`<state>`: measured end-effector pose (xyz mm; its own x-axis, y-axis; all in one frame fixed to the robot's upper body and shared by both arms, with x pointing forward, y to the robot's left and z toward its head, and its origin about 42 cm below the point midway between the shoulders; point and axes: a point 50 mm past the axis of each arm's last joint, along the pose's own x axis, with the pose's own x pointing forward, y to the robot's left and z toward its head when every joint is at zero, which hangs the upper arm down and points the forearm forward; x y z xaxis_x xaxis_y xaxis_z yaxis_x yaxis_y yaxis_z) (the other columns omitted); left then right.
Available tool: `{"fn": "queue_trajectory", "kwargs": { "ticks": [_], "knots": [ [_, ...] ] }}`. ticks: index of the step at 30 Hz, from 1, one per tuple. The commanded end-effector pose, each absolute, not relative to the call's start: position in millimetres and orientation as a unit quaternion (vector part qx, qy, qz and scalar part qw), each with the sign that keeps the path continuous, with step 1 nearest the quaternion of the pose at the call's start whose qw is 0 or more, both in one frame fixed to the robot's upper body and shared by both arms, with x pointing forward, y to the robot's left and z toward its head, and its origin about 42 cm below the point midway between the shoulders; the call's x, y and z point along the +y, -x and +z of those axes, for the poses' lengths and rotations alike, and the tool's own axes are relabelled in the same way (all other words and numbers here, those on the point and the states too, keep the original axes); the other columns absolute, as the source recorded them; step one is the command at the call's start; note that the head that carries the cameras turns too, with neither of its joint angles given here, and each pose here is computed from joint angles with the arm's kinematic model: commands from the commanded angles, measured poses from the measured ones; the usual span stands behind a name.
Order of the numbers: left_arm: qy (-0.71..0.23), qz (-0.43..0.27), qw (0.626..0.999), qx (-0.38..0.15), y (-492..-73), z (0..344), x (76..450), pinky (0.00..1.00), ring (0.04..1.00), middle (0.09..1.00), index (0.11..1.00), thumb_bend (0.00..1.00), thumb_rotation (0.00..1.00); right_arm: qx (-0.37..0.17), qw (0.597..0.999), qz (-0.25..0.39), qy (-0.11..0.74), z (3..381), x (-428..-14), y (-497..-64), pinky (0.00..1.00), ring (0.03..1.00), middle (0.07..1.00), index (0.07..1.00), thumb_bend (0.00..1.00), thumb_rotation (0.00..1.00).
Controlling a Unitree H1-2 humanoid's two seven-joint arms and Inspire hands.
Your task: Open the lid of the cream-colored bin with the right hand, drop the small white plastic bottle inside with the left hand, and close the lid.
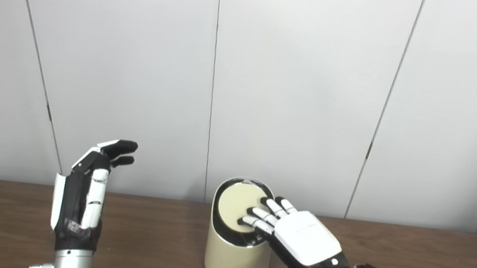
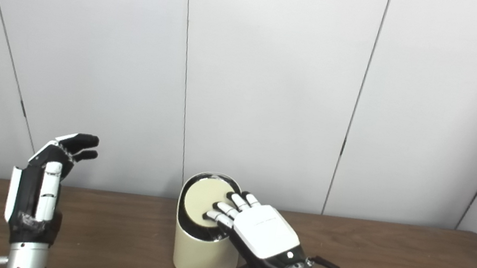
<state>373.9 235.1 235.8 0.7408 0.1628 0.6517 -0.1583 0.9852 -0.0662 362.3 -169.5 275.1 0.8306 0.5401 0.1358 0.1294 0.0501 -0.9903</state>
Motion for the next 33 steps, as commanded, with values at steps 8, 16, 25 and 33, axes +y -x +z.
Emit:
{"fn": "queue_trajectory", "kwargs": {
  "ticks": [8, 16, 25, 33],
  "knots": [
    [-0.003, 0.081, 0.916, -0.393, -373, 263, 234, 0.68, 0.735, 0.693, 0.650, 0.50, 0.85, -0.244, 0.659, 0.133, 0.699, 277, -170, -362, 1.00, 0.983, 0.904, 0.844, 0.89, 0.76],
    [-0.006, 0.082, 0.915, -0.395, -371, 265, 233, 0.68, 0.736, 0.697, 0.655, 0.48, 0.86, -0.246, 0.637, 0.116, 0.721, 267, -167, -361, 1.00, 0.990, 0.908, 0.822, 0.92, 0.79],
    [-0.003, 0.083, 0.915, -0.395, -370, 267, 232, 0.68, 0.732, 0.691, 0.649, 0.47, 0.86, -0.233, 0.634, 0.110, 0.729, 259, -167, -365, 1.00, 0.987, 0.909, 0.807, 0.92, 0.79],
    [-0.004, 0.082, 0.916, -0.392, -370, 266, 233, 0.69, 0.736, 0.693, 0.651, 0.48, 0.85, -0.252, 0.680, 0.099, 0.681, 261, -168, -363, 1.00, 0.998, 0.929, 0.852, 0.89, 0.77]
  ]
}}
